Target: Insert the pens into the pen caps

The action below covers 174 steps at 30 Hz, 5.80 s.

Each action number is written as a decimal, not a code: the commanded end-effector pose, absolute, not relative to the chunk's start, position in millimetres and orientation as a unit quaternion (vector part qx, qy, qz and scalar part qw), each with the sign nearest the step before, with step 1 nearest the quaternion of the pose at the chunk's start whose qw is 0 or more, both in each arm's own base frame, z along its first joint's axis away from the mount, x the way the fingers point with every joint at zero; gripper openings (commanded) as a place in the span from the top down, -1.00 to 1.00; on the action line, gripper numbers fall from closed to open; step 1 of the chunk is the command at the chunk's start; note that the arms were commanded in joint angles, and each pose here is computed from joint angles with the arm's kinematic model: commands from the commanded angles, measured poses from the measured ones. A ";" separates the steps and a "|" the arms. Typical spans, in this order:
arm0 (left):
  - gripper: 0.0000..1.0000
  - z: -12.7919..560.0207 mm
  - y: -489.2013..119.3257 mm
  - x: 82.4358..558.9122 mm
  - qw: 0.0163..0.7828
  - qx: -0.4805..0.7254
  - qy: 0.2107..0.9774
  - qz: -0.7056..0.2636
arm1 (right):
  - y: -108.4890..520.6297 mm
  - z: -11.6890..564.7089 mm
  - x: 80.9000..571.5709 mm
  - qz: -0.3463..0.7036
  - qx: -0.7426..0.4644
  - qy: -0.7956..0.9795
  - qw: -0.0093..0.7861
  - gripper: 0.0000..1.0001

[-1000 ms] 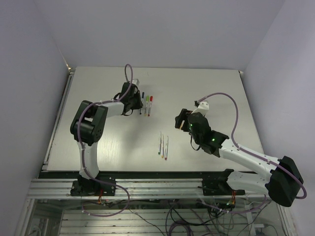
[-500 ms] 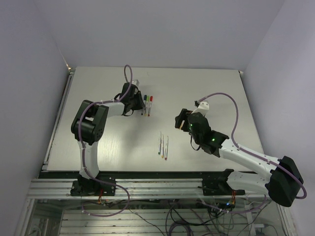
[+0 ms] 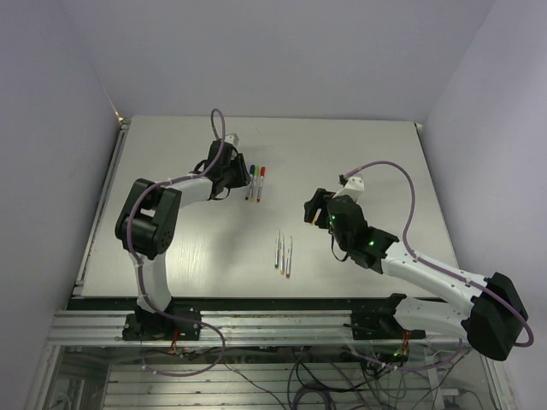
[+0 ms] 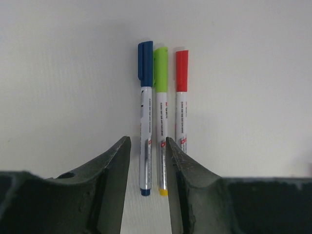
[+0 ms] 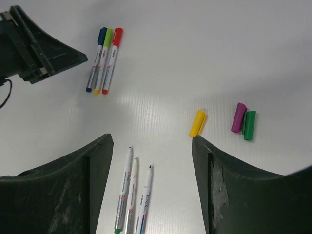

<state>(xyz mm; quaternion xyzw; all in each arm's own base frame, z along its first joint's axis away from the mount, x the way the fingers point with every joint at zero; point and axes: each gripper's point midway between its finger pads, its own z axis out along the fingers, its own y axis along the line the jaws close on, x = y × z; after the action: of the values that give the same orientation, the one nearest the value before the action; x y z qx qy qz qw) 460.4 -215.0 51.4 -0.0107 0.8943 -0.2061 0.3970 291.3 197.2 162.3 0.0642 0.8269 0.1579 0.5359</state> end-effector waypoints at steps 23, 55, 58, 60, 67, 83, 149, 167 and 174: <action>0.06 61.6 -292.4 257.2 0.348 0.156 0.903 -0.198 | 160.3 152.1 277.4 0.132 0.126 0.819 0.544 -0.31; 0.19 21.3 -306.2 220.3 0.300 0.204 0.919 -0.152 | 151.7 145.8 271.7 0.121 0.134 0.823 0.539 -0.29; 0.19 19.5 -296.8 220.7 0.296 0.203 0.925 -0.127 | 152.0 146.2 271.7 0.122 0.134 0.823 0.539 -0.29; 0.20 16.5 -285.4 218.9 0.288 0.203 0.930 -0.100 | 151.7 146.1 271.8 0.122 0.134 0.823 0.539 -0.30; 0.23 10.7 -258.0 218.8 0.276 0.199 0.940 -0.029 | 155.1 145.2 272.4 0.129 0.133 0.822 0.539 -0.30; 0.25 -8.8 -265.4 218.1 0.258 0.206 0.944 -0.030 | 154.3 143.0 271.3 0.129 0.134 0.823 0.536 -0.29; 0.86 69.5 -293.2 240.8 0.342 0.173 0.910 -0.160 | 107.0 15.5 330.1 -0.002 0.106 0.930 0.352 0.21; 0.86 64.8 -287.2 244.5 0.339 0.162 0.913 -0.155 | 101.3 -2.6 329.4 -0.032 0.112 0.940 0.322 0.25; 0.86 61.5 -290.2 245.0 0.334 0.164 0.915 -0.159 | 94.2 -15.7 318.5 -0.049 0.114 0.946 0.300 0.33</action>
<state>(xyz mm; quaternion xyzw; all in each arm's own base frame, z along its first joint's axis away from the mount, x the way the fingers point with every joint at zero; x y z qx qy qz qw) 241.9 -282.0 54.6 0.1683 0.9199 -0.1361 0.3270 342.8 107.9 11.6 0.1122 0.9283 -0.0173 0.3540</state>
